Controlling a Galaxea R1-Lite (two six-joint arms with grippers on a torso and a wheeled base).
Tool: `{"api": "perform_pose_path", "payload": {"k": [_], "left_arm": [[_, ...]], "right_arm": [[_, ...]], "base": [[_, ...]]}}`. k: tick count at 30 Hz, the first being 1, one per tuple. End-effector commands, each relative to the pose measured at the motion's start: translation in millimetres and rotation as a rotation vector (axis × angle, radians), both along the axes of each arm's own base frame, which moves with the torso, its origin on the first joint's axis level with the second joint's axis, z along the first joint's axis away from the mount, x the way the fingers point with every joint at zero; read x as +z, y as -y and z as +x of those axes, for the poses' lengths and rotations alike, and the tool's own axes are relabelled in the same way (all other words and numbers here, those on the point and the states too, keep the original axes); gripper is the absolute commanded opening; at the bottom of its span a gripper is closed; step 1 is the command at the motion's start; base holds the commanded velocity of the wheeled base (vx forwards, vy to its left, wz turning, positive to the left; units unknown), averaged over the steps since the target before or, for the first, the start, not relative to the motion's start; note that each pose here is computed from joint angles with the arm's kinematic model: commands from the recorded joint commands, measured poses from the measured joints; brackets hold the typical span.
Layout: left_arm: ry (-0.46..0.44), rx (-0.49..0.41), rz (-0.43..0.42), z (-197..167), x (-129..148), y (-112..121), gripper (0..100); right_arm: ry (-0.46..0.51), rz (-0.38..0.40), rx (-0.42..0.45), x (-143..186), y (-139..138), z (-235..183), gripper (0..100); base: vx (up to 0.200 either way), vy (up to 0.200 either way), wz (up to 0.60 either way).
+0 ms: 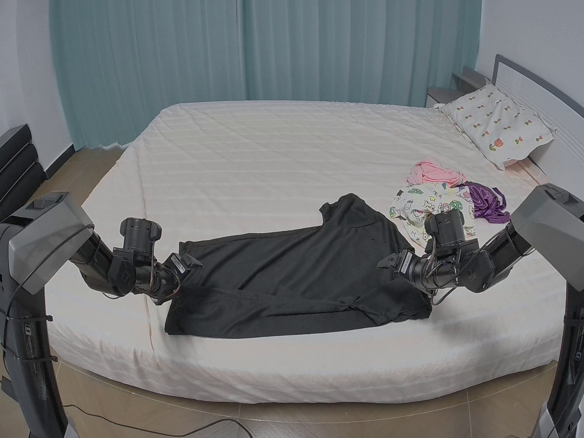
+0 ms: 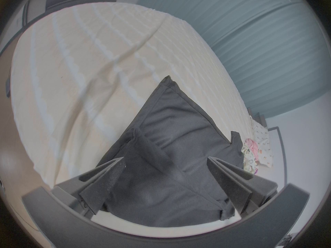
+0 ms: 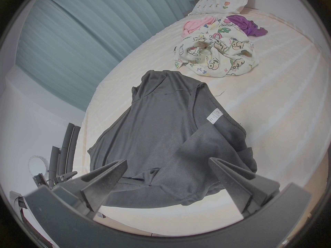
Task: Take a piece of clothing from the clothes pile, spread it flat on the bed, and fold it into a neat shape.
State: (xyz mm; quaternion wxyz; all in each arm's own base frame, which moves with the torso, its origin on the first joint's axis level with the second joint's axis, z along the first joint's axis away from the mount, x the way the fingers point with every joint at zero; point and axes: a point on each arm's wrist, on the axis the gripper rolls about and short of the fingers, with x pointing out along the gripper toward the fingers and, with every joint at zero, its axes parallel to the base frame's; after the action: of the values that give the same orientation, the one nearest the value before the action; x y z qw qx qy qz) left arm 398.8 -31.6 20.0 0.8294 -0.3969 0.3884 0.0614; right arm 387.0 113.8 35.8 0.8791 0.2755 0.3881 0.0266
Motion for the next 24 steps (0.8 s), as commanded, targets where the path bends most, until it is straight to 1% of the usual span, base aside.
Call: {"api": "perform_pose_path", "payload": {"k": [1,3,8,10,13,16,18,19,24], "left_arm": [[-0.011,-0.018,0.083,16.0,-25.4,9.5,100],[-0.01,-0.017,0.1,18.5,-29.1,13.2,100],[-0.016,-0.013,0.112,16.6,-28.2,14.6,100],[-0.015,0.005,0.115,15.3,-26.4,13.5,100],[0.002,0.05,0.122,13.0,-15.5,11.2,100],[0.001,0.079,0.112,10.4,-13.6,10.0,100],[0.0,0.093,0.1,9.2,-10.8,3.8,100],[-0.004,0.099,0.099,8.7,-11.0,0.6,100],[-0.007,0.102,0.1,8.7,-11.7,-0.6,100]], "right_arm": [[-0.012,0.023,0.005,-22.5,6.8,1.1,100],[0.025,0.047,0.006,-22.7,6.2,4.9,100],[0.055,0.059,0.006,-27.4,7.3,-1.8,100],[0.07,0.086,-0.021,-29.3,10.3,-3.3,100],[0.08,0.137,-0.073,-30.7,19.8,-4.4,100],[0.082,0.151,-0.073,-32.6,23.4,-5.2,100],[0.083,0.163,-0.07,-32.0,26.2,-5.8,100],[0.083,0.165,-0.067,-31.9,26.2,-5.7,100],[0.08,0.163,-0.08,-33.4,30.9,-5.0,100]], "base": [[0.0,0.0,0.0],[0.0,0.0,0.0],[0.0,0.0,0.0],[0.0,0.0,0.0],[0.0,0.0,0.0],[0.0,0.0,0.0],[0.0,0.0,0.0],[0.2,0.0,0.0],[0.2,0.0,0.0]]}}
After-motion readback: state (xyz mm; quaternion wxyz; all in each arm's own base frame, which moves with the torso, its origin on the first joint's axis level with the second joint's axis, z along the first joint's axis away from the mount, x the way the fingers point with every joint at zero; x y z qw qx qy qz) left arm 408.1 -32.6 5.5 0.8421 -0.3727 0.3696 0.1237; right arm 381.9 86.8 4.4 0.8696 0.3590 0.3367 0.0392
